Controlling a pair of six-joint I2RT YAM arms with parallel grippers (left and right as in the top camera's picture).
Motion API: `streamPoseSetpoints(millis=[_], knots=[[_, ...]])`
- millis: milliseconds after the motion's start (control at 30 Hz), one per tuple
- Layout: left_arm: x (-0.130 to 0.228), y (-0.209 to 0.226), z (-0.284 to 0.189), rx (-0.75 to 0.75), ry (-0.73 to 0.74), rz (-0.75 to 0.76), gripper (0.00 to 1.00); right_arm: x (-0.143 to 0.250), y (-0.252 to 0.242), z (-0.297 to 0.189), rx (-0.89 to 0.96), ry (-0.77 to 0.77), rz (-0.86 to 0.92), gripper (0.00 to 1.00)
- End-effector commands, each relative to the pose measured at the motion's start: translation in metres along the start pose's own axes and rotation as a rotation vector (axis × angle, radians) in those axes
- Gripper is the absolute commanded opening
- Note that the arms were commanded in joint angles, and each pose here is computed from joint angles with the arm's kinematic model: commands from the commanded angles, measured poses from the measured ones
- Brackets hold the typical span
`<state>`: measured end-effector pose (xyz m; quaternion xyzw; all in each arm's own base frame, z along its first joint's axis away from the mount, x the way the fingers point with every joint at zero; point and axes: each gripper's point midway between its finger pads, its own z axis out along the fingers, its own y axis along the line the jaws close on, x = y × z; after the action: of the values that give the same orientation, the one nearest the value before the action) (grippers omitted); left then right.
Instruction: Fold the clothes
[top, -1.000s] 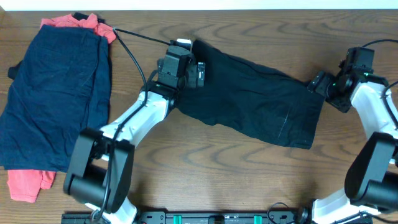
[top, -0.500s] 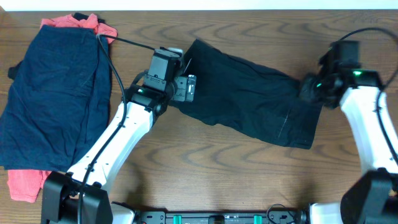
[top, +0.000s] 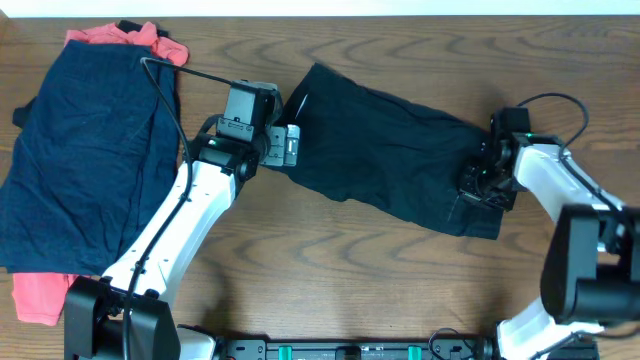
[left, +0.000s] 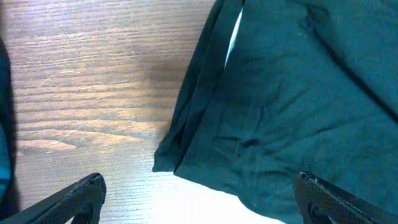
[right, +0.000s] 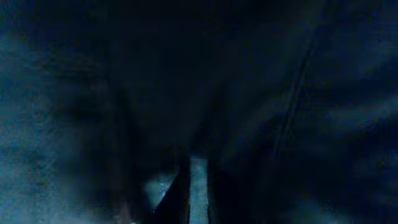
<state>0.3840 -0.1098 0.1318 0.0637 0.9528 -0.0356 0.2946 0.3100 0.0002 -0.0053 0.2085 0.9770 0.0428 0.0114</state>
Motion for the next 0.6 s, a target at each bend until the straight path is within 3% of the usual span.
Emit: streamPoseSetpoints(millis=[0, 267, 567], knots=[[-0.006, 0.001, -0.006, 0.001, -0.013, 0.057, 0.98, 0.0, -0.009, 0.03, 0.053, 0.028, -0.012, 0.1], [0.002, 0.002, -0.006, -0.003, 0.019, 0.066, 0.98, -0.031, -0.005, 0.074, 0.023, -0.052, -0.039, 0.11], [0.008, 0.003, -0.004, -0.004, 0.033, 0.067, 0.98, -0.093, 0.02, 0.062, -0.038, -0.286, -0.234, 0.12]])
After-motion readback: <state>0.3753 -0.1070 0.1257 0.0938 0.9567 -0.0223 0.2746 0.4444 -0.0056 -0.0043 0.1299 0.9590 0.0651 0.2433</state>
